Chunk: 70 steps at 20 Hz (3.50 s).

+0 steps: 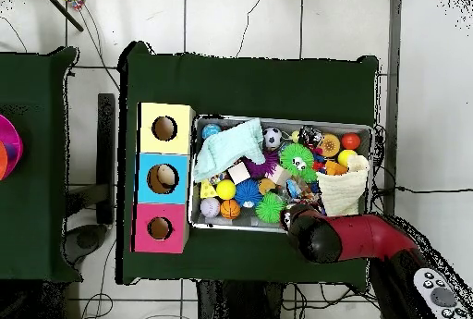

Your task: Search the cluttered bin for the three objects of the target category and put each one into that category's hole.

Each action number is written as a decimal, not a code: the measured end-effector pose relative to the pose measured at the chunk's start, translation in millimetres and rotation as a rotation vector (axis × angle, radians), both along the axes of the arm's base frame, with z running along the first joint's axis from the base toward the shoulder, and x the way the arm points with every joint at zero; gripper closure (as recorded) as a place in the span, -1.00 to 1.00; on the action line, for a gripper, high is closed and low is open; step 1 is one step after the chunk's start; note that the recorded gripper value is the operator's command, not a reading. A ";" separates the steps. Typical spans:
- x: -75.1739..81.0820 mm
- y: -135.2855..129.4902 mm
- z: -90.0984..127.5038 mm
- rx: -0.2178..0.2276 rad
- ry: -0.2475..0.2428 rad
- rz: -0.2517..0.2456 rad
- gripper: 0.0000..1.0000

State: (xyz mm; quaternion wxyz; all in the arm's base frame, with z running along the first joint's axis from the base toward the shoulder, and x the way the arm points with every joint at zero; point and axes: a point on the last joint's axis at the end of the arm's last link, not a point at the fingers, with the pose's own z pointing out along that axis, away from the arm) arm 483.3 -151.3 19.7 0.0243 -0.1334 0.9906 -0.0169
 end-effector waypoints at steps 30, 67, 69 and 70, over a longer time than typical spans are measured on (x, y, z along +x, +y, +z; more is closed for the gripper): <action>-25.9 -59.0 -19.7 -0.139 0.032 0.034 -1.00; -44.2 -72.2 -46.8 0.129 -0.190 -0.128 -1.00; -43.1 -70.0 -45.0 0.158 -0.206 -0.138 -1.00; -42.7 -69.0 -44.8 0.164 -0.209 -0.140 -1.00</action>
